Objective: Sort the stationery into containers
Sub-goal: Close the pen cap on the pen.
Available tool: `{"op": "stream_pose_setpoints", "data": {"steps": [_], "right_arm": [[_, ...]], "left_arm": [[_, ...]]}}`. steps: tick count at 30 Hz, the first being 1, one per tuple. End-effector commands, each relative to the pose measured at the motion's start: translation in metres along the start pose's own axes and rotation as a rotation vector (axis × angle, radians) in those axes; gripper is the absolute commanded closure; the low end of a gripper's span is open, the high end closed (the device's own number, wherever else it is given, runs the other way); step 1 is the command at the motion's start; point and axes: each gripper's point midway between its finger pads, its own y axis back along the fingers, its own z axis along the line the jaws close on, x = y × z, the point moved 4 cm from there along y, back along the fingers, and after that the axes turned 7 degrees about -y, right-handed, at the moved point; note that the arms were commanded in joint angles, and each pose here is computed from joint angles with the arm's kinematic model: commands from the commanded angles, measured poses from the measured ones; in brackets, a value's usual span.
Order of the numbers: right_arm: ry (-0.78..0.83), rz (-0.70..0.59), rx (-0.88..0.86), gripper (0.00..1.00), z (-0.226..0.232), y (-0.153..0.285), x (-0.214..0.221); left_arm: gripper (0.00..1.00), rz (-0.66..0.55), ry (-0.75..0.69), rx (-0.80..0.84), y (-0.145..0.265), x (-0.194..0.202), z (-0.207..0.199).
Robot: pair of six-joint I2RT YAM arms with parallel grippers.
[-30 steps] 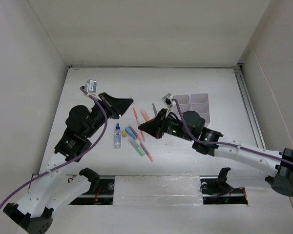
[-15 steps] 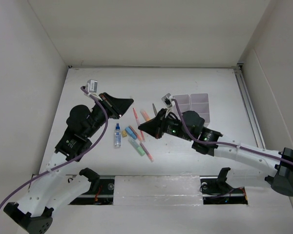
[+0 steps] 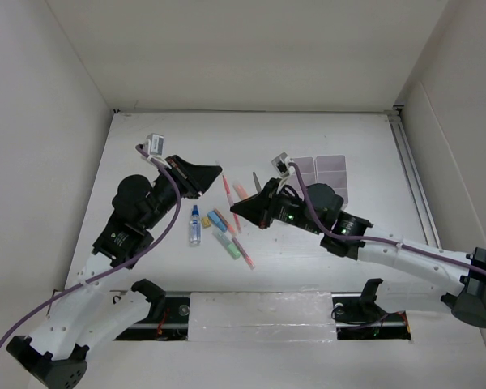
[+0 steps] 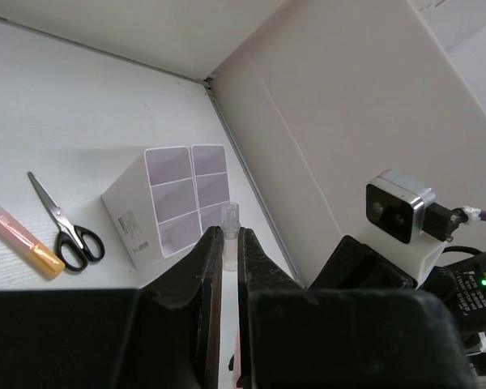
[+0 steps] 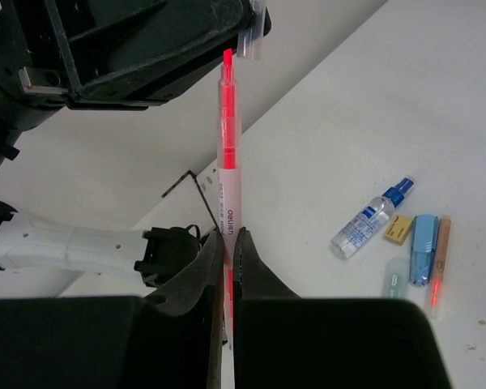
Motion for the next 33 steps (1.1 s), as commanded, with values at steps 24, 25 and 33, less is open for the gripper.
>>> {"op": "stream_pose_setpoints", "data": {"steps": [24, 25, 33], "right_arm": [[0.027, -0.047, -0.071, 1.0, 0.02, -0.001, -0.017], [0.017, -0.038, -0.063, 1.0, 0.018, -0.004, -0.014], [0.015, -0.031, -0.057, 1.0, 0.016, -0.006, -0.012]], "left_arm": [[1.0, -0.079, 0.007, 0.055, 0.006, -0.02, -0.017], [1.0, -0.079, 0.017, 0.056, 0.007, -0.019, -0.016], [1.0, -0.106, 0.025, 0.068, 0.008, -0.023, -0.018]]}}
